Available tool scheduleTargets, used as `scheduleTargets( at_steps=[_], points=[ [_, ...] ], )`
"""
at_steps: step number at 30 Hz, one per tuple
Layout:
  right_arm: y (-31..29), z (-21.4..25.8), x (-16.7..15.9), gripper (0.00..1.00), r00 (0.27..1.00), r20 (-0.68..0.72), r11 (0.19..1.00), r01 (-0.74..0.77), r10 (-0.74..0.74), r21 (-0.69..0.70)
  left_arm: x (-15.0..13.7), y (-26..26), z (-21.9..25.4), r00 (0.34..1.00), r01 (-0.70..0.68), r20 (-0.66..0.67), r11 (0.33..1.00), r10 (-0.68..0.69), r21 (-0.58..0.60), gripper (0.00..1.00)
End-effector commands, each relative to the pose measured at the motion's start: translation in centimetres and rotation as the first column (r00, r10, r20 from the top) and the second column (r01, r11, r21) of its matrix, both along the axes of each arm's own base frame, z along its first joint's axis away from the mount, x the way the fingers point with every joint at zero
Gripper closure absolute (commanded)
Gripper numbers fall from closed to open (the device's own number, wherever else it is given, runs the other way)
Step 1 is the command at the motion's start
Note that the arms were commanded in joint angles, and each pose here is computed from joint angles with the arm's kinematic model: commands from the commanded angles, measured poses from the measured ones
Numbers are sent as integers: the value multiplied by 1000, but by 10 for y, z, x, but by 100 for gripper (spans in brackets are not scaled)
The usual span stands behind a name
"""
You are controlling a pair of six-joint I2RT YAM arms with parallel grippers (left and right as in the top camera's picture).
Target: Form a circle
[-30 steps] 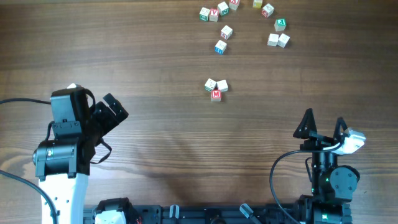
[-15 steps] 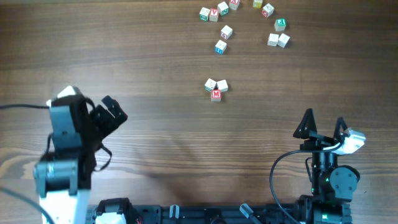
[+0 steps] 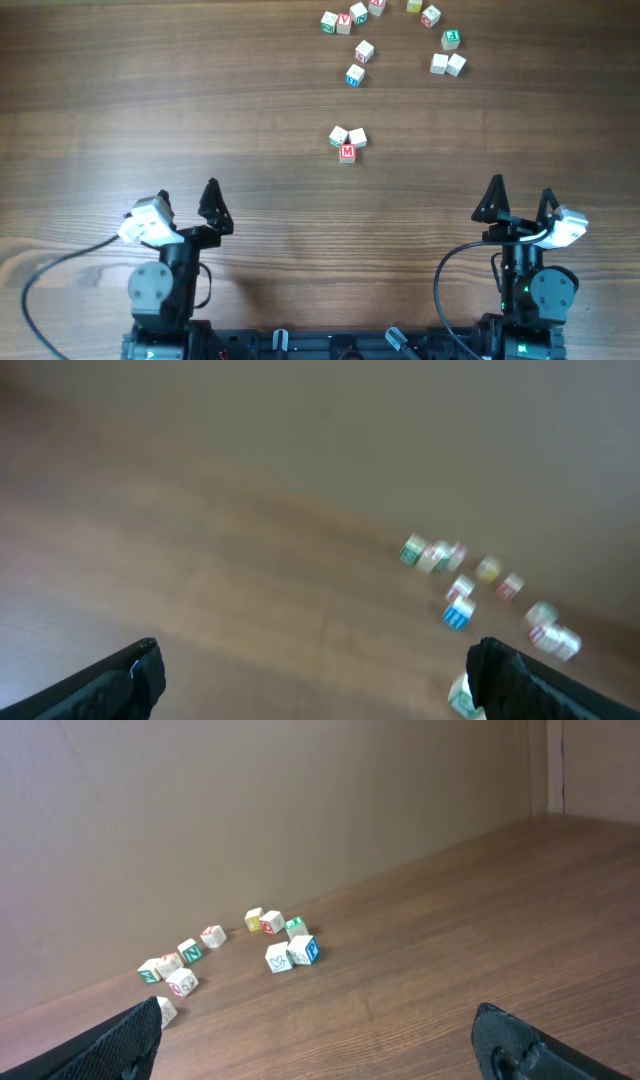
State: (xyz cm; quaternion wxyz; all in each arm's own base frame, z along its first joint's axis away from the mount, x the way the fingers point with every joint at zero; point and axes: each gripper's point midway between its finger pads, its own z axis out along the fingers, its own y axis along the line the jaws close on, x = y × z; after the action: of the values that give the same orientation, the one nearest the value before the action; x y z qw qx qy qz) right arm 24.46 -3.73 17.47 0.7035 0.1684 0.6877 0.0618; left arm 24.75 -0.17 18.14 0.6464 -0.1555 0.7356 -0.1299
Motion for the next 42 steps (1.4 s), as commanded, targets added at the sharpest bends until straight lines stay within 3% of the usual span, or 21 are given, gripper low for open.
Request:
scheduleTargets(
  at_steps=[1,5,14,32,42],
  points=[
    [-5,3,-1,0,1000,11,1000,25,-25,-12,1,-8,-27,998,40,41,998,-42,48,0],
    [-5,3,-1,0,1000,11,1000,25,-25,-12,-1,-8,-24,997,47,58,991,-54,123,0],
    [-5,2,-1,0,1000,10,1000,25,-25,-12,-2,-14,-25,994,89,52,981,-99,175,0],
    [-5,2,-1,0,1000,10,1000,25,-25,-12,-2,-14,-24,994,85,55,981,-96,174,0],
    [28,2,2,0,994,10,994,-107,107,-12,-2,-14,-25,994,85,52,981,-95,174,0]
  ],
)
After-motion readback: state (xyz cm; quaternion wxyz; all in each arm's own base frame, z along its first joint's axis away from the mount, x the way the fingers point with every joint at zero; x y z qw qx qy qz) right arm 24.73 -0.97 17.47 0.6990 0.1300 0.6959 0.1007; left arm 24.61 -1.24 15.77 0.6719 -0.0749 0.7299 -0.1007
